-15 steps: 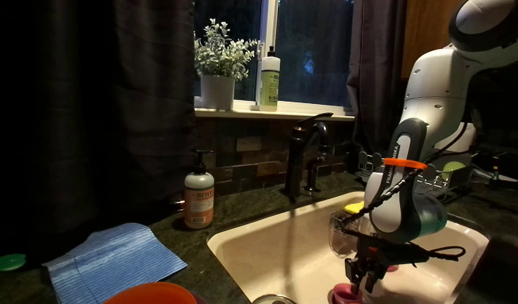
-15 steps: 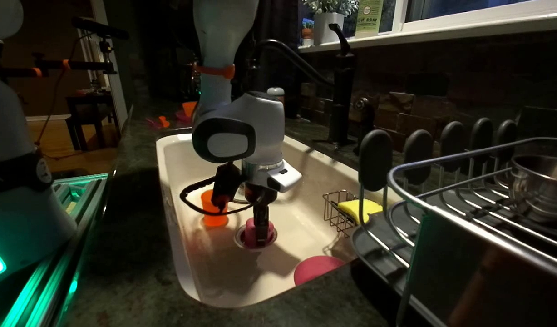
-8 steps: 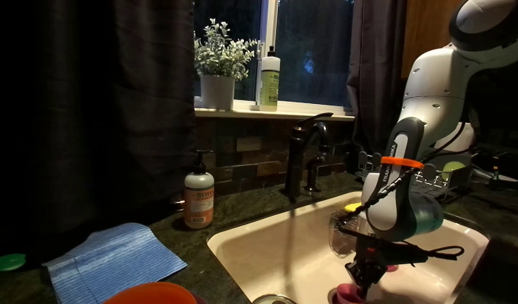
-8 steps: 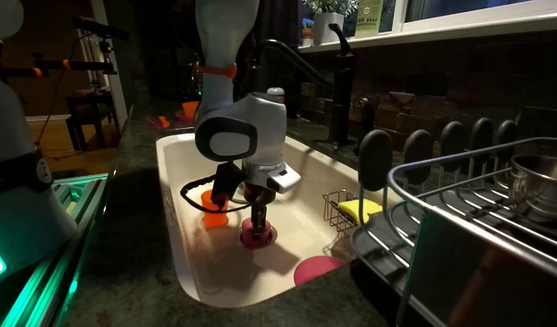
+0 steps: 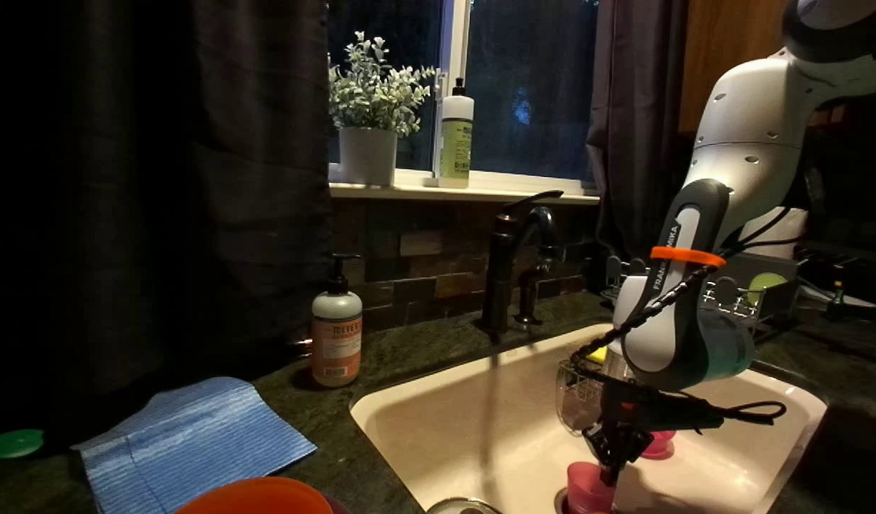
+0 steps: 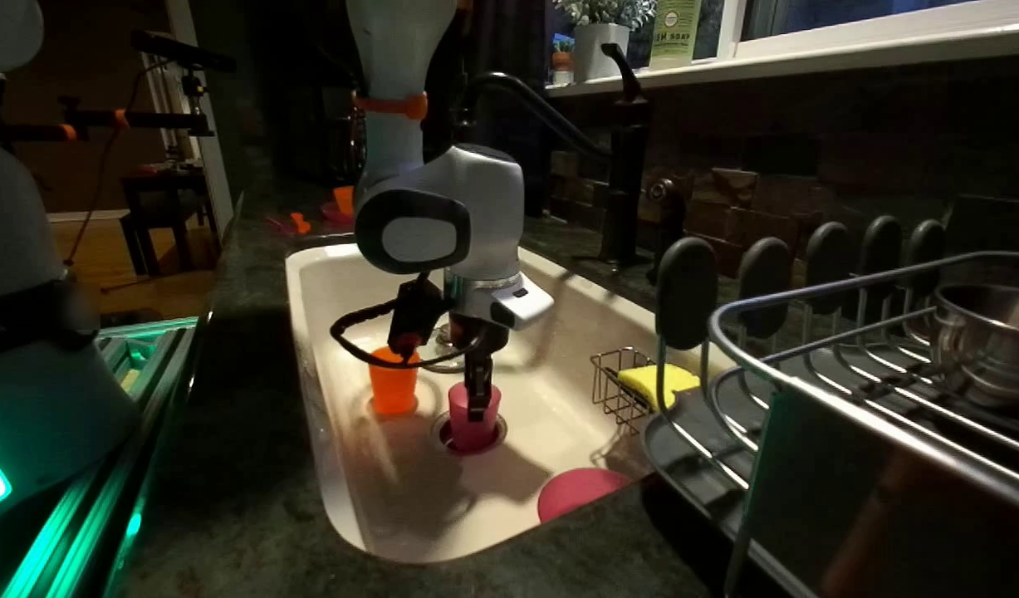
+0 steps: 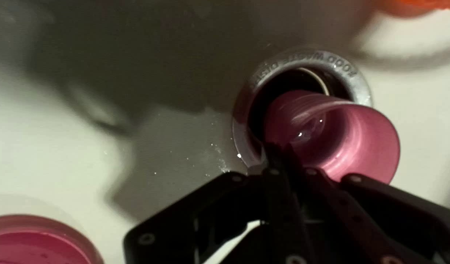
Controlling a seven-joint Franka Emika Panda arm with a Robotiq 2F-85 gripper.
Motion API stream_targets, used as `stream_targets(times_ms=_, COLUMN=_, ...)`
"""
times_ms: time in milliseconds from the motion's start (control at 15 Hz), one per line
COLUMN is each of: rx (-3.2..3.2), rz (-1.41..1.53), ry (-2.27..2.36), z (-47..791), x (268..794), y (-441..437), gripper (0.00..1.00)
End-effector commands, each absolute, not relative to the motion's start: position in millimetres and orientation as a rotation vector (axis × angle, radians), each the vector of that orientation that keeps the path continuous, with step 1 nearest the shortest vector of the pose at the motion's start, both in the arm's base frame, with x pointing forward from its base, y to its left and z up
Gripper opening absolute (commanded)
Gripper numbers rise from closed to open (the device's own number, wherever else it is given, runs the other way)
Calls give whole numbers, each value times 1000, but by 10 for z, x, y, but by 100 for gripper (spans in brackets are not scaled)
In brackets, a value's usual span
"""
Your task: Put the cup on the plate rack
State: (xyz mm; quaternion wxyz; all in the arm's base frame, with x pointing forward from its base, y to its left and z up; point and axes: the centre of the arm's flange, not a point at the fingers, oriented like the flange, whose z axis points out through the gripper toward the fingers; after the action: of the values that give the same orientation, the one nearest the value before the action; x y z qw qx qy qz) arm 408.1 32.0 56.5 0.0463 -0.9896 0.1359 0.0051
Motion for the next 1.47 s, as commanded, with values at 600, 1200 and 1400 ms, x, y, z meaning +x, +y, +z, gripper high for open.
stream_targets(times_ms=600, rx=-3068, rz=-17, ry=430, z=1784, x=4044, y=164, gripper=1)
stream_targets(times_ms=1200, rx=-3089, rz=-357, ry=602, z=3010, x=4396, y=-374, gripper=1)
stream_targets(times_ms=1400, rx=-3067, rz=-440, ry=718, z=3360, x=4404, y=-529, gripper=1)
